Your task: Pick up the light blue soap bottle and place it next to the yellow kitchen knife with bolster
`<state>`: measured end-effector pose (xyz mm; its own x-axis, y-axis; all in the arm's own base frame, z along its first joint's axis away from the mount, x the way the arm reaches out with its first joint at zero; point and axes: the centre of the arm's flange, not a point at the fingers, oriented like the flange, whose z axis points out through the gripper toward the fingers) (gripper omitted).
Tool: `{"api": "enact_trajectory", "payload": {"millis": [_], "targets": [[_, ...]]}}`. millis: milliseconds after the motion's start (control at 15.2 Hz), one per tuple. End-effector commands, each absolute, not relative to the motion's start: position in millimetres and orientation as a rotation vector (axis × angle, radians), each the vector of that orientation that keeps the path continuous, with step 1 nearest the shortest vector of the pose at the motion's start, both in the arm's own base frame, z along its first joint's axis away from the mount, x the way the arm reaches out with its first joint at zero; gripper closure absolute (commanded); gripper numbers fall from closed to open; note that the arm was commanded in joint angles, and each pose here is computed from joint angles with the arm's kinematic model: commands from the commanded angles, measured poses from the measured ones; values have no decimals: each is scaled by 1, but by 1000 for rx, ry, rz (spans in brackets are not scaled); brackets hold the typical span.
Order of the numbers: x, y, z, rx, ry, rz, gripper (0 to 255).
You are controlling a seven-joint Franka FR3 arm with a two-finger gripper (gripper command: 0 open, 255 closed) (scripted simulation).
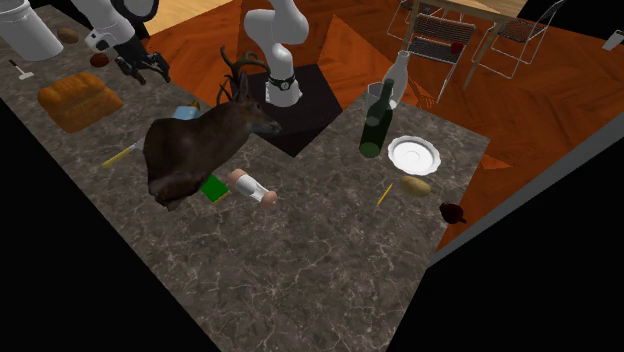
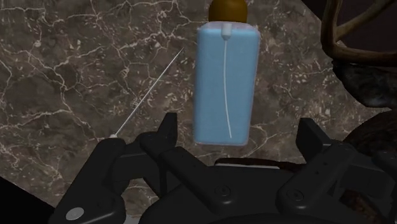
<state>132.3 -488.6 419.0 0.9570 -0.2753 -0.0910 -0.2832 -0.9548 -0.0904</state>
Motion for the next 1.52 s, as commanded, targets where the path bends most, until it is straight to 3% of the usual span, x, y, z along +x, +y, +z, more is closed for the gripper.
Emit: {"api": "enact_trajectory", "payload": {"millis": [0,792,1452], "targets": [[117,-485,397,-2999,437,97,0],[30,-459,260,-2949,475,-17,0],[27,-451,212,-2946,478,-24,0]]}}
